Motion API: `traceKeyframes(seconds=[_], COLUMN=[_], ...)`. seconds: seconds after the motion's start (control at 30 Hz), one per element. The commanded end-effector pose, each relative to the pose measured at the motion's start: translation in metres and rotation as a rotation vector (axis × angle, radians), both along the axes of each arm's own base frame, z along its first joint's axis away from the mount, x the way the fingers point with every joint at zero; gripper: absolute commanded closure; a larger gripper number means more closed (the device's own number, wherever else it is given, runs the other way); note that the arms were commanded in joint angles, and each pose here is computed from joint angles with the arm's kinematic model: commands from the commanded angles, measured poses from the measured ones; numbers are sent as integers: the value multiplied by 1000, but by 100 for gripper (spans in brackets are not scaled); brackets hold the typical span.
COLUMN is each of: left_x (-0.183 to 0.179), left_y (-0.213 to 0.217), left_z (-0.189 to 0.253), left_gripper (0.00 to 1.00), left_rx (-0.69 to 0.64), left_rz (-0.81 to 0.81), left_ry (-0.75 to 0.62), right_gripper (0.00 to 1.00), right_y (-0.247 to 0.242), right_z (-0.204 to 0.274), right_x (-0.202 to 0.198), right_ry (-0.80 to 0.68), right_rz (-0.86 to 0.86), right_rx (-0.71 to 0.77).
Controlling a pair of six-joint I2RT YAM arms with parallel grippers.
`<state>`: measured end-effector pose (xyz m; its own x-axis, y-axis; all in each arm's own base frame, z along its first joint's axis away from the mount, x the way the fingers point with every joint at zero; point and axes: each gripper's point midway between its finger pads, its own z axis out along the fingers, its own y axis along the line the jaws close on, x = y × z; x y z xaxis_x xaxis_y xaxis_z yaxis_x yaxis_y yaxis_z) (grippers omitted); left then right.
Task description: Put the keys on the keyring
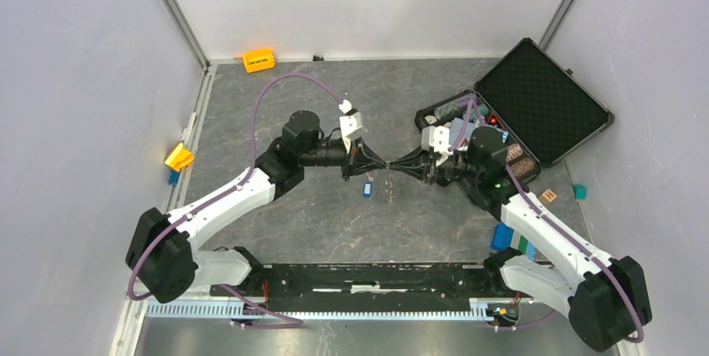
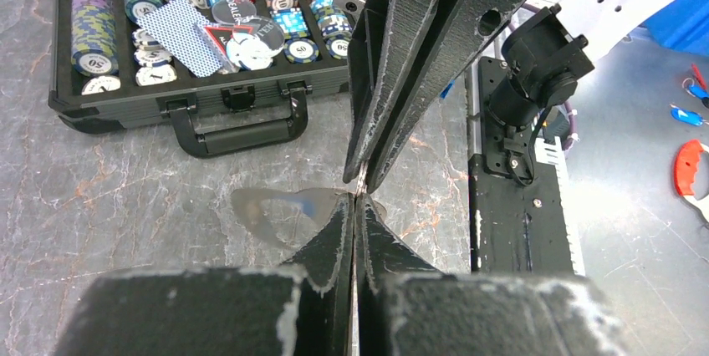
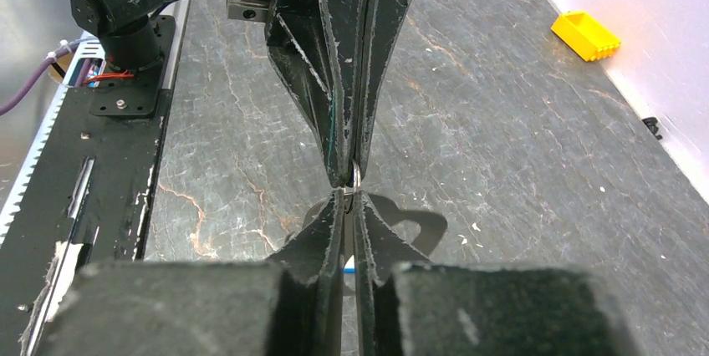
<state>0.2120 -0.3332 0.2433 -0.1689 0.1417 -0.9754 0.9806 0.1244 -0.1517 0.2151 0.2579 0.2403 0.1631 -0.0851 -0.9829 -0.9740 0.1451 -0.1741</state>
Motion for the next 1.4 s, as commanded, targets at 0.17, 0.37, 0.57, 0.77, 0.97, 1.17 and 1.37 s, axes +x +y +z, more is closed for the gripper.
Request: traceKeyframes(seconds=[0.17, 0.37, 0.57, 0.77, 0.97, 1.17, 1.37], left_x=[1, -2, -6, 0, 5, -1, 3], left_y=[0, 1, 4, 6, 10, 10, 6], left_z=[15, 13, 9, 9, 8, 2, -4], left_gripper=[98, 98, 98, 82, 69, 65, 66], left_rx=[-45, -41, -19, 45, 147, 185, 195], left_rz=[-22, -33, -69, -80, -125, -212, -244], left_ry=[-107, -119, -173, -232, -309, -379, -439], right_gripper=[100, 100, 100, 100, 100, 100, 100], right_y=[0, -3, -6, -7, -8, 0, 5], right_z=[8, 8, 6, 1, 2, 0, 0], right_x=[-2, 3, 9, 15, 19, 16, 13], right_ry=[-30, -52, -63, -58, -82, -101, -117], right_rz=[11, -23, -58, -88, -119, -118, -113], right_rx=[31, 16, -3, -61, -128, -208, -248])
